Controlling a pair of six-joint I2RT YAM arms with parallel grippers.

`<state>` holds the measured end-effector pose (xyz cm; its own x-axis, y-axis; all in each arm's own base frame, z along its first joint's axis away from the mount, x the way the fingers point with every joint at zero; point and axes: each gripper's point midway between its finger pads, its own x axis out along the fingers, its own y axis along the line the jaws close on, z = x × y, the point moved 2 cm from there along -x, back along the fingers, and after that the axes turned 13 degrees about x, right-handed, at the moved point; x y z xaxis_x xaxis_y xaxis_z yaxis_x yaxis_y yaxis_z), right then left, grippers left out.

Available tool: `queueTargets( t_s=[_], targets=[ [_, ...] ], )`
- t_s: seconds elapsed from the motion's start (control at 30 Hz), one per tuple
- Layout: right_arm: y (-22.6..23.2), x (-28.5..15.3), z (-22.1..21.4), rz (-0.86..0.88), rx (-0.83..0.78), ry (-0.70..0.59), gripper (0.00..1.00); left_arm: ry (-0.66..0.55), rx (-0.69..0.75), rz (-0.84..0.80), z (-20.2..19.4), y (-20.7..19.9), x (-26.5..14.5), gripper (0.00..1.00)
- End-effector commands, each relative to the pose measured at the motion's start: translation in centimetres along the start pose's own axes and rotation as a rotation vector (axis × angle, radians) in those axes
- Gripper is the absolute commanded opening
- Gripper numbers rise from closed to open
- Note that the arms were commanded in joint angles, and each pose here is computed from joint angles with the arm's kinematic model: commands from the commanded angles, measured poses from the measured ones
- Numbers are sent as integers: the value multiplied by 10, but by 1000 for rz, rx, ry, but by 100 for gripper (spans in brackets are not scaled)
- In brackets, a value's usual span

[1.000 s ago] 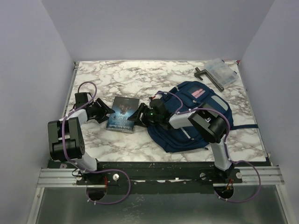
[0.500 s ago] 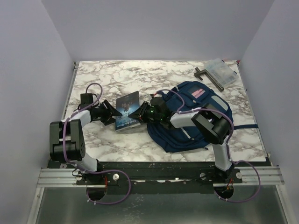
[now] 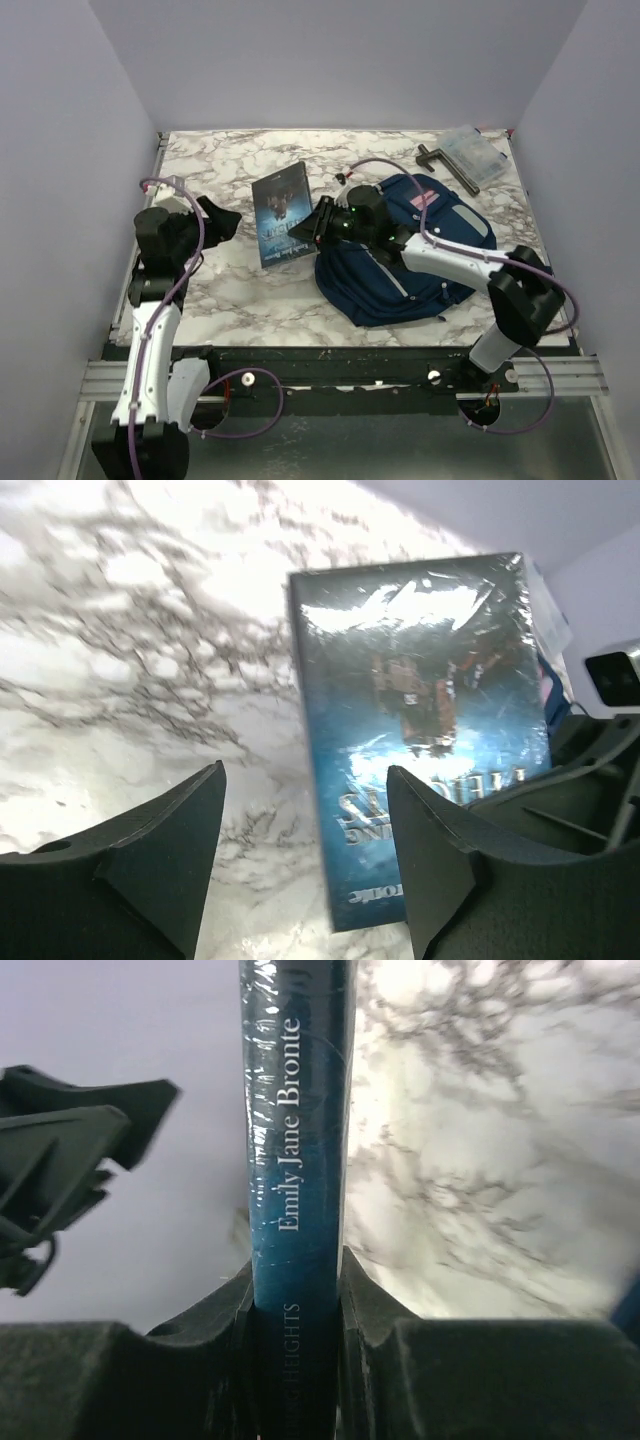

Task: Pack the student bag
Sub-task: Pick up the book from the center of the board.

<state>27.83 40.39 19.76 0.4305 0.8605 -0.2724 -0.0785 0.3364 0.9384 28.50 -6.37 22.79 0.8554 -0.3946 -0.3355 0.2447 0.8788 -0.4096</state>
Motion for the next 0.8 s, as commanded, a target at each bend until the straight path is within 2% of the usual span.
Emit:
queueTargets(
  t_s=[0.0, 0.07, 0.17, 0.23, 0.37, 0.5, 0.63, 0.77],
  targets=[
    [26, -54, 41, -106, -380, -190, 1, -244, 156, 217, 24, 15, -33, 69],
    [24, -82, 64, -212, -471, -328, 0, -294, 170, 209, 29, 9, -40, 76],
    [26, -122, 80, -315, -536, -441, 1, -297, 95, 173, 22, 9, -30, 98],
    [35, -139, 81, -306, -549, -472, 1, -291, 58, 106, 16, 1, -24, 98],
    [51, -156, 78, -254, -524, -494, 1, -353, 45, -190, 23, -49, -29, 98],
    [67, -165, 75, -156, -393, -540, 1, -309, 29, -398, 23, -109, -38, 98],
    [85, -167, 76, 9, -168, -612, 1, -251, -138, -592, 6, -161, -40, 97],
    [101, -176, 77, 217, -7, -667, 1, -239, -253, -664, -4, -193, -42, 97]
  ],
)
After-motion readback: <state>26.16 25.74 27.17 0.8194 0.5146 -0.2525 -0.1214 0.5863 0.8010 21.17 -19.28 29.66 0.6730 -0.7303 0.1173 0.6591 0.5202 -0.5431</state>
